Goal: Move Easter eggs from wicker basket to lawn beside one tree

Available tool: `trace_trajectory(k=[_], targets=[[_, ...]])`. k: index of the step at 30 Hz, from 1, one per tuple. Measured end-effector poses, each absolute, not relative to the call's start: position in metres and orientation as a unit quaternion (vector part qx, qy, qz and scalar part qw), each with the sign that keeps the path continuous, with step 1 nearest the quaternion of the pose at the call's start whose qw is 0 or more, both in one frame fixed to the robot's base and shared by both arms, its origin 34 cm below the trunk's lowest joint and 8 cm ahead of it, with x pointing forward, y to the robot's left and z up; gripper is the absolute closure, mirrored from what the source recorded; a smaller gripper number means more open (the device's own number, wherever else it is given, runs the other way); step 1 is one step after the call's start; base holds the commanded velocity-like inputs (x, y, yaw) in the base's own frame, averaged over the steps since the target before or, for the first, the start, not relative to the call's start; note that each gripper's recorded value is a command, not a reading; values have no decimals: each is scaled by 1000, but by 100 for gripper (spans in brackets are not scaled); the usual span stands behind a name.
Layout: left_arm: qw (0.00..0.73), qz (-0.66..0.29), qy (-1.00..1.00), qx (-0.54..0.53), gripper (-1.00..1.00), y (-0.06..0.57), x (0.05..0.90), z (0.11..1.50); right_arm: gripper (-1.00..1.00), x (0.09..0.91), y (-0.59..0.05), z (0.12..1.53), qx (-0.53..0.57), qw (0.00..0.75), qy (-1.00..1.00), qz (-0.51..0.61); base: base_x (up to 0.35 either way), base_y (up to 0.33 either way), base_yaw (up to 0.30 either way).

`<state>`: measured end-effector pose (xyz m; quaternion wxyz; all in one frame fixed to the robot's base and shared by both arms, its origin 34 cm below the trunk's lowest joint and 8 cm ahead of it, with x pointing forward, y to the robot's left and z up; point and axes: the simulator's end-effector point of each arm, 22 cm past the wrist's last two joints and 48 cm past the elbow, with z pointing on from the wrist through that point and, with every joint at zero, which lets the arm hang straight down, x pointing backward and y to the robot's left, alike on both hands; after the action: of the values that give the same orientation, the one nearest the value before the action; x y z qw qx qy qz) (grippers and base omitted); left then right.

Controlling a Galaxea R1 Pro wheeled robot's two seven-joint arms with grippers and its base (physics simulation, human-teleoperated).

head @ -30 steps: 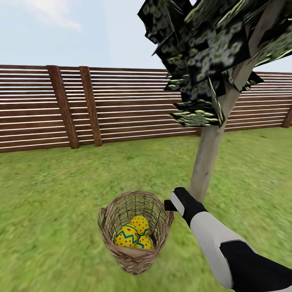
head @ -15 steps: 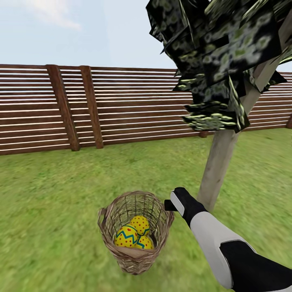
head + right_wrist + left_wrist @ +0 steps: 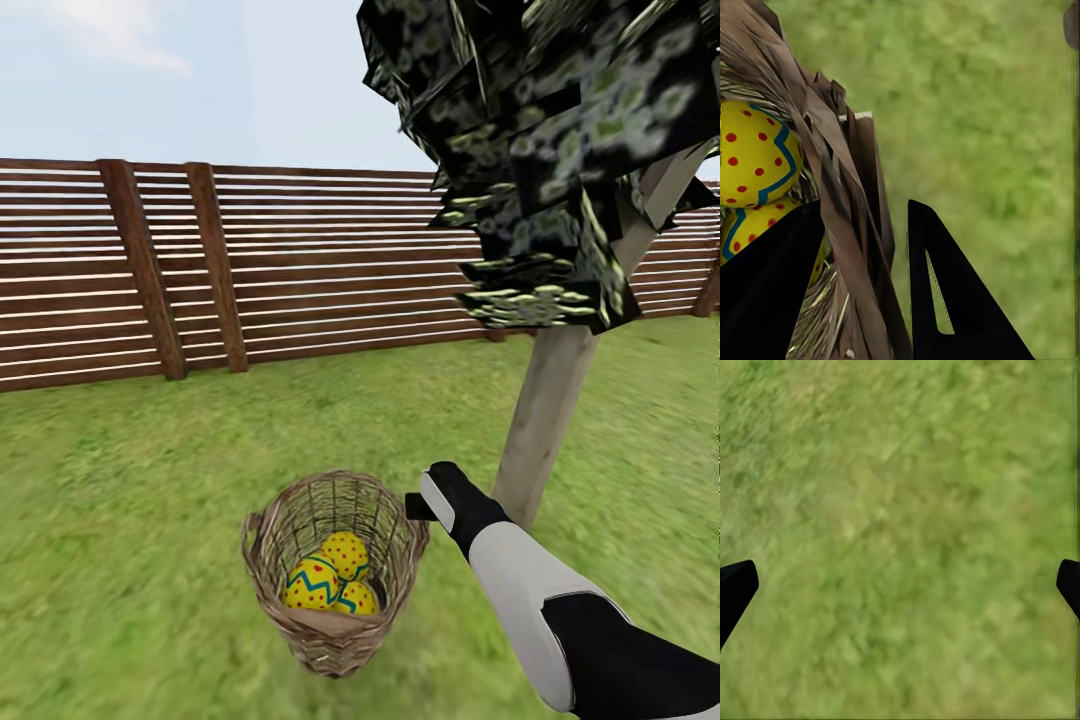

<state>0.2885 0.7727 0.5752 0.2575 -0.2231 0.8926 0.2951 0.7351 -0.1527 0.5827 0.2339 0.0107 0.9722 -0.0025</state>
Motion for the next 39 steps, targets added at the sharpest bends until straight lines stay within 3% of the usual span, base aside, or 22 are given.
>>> trace_trajectory(k=[32,39], targets=[[260,297,892,-223,-100,774,279,524,100,730,-161,536,19,243,970,-1,6,3,-3],[260,296,892,-223,-100,773,275,508,100,727,-162,521,18,244,970,-4,0,0,-162]])
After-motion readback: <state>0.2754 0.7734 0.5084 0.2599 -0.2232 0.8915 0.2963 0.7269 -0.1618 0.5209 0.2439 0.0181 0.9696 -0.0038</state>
